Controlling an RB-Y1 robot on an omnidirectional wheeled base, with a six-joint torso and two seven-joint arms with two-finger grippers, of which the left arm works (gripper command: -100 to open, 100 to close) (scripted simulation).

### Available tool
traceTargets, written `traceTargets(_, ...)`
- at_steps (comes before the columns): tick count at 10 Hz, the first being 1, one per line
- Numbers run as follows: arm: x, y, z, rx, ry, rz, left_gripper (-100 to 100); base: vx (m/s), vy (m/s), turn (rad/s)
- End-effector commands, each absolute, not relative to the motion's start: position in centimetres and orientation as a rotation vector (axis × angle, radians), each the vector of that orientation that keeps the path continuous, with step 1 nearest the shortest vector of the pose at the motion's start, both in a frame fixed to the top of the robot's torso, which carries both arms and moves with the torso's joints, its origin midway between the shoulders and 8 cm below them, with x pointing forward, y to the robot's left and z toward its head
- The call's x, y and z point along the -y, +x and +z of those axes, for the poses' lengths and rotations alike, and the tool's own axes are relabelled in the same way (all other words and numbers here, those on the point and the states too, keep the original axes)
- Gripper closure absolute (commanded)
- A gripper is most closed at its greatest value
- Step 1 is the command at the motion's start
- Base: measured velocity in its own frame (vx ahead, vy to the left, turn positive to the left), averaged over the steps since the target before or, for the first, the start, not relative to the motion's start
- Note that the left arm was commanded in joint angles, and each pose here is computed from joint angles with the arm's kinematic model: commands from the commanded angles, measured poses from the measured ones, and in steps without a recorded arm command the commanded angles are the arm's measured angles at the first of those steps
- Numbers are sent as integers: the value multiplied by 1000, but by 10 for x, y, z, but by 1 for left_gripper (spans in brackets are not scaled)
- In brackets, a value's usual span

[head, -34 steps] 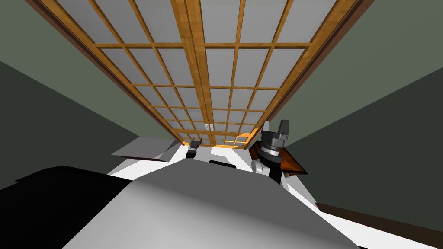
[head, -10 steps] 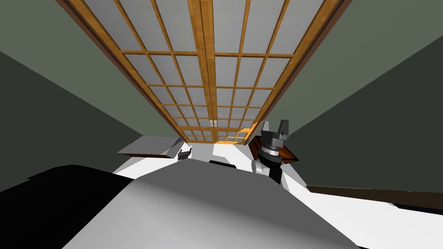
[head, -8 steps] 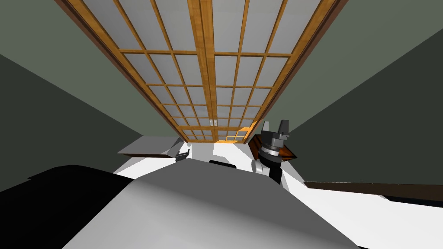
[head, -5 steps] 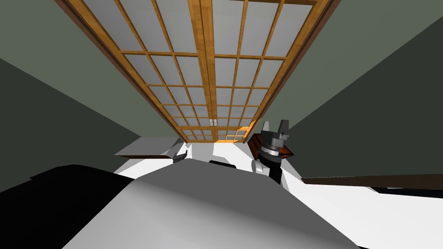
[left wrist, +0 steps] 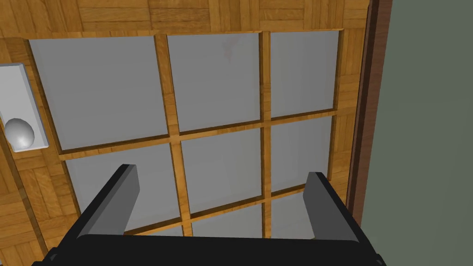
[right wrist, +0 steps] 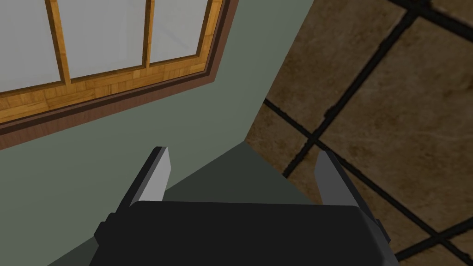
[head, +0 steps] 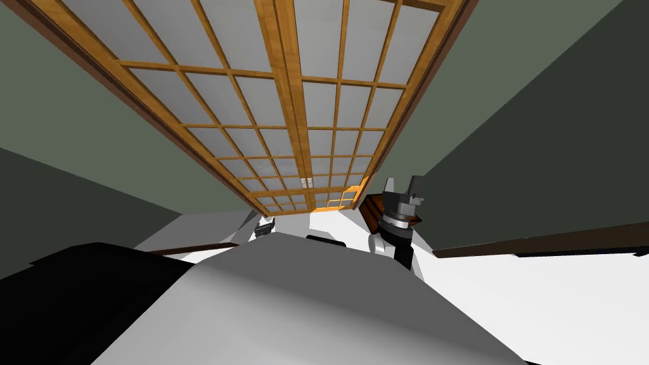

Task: Pull the door open

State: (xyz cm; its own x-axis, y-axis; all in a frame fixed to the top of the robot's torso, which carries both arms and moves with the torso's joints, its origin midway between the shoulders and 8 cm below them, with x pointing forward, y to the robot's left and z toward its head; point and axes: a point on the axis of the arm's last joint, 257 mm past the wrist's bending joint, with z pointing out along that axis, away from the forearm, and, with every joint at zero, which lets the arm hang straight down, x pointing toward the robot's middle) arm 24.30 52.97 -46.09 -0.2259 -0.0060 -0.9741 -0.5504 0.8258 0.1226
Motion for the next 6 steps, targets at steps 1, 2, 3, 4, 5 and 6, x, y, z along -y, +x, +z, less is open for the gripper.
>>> traceTargets(1,-526,256,-458,-1722,-435,521,-100,186,24,-141)
traceTargets(2,-521,269,-454,-1706,-432,507,-100,199,14,-177)
traceTargets(3,-517,279,-451,-1693,-428,495,-100,201,24,-142)
traceTargets(4,-517,279,-451,-1693,-428,495,-100,127,22,-43)
traceTargets(5,-517,279,-451,-1693,-428,495,-100,42,11,9)
traceTargets(6,-508,297,-445,-1671,-421,474,-100,100,24,-136)
